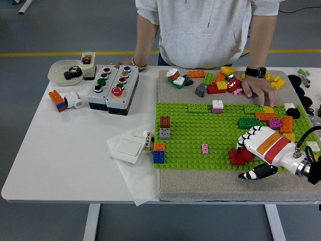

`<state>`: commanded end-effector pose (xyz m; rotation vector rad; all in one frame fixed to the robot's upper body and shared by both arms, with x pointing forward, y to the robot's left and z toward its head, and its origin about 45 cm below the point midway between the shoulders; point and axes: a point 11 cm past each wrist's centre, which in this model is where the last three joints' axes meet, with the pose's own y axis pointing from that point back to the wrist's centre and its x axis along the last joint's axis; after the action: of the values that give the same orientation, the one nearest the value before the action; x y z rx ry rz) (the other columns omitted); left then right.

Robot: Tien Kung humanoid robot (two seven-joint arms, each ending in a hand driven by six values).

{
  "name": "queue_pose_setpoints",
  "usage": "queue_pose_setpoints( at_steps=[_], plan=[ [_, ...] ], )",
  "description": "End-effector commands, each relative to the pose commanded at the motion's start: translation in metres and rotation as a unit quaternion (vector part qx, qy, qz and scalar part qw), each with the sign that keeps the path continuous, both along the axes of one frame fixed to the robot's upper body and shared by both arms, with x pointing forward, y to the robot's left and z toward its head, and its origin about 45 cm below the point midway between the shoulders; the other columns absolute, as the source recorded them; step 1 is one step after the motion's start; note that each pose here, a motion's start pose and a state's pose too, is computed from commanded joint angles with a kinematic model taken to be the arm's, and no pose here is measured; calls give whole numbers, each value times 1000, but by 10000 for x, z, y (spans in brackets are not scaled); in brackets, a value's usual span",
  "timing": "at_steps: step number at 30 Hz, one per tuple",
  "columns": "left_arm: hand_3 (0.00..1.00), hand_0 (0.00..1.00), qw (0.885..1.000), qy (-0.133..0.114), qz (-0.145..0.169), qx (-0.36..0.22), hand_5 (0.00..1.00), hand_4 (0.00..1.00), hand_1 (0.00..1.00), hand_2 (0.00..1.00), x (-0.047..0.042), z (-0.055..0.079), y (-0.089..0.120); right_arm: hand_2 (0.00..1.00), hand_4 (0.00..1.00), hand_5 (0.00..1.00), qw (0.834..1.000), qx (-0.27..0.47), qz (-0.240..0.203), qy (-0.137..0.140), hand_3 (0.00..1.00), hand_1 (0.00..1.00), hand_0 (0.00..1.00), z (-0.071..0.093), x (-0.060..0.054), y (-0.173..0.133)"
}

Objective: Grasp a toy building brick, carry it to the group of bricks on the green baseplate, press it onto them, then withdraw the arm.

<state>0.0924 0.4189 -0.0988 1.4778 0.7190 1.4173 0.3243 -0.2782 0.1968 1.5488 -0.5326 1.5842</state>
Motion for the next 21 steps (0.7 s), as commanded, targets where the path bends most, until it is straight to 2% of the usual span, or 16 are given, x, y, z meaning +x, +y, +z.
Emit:
queue_pose_setpoints(
  at_steps=[21],
  plan=[
    [585, 743, 1000, -1, 0, 1, 647, 612, 737, 727, 8, 3, 2, 681, 998, 613, 1000, -5, -16, -7, 544, 611, 668, 79, 36, -120]
  ],
)
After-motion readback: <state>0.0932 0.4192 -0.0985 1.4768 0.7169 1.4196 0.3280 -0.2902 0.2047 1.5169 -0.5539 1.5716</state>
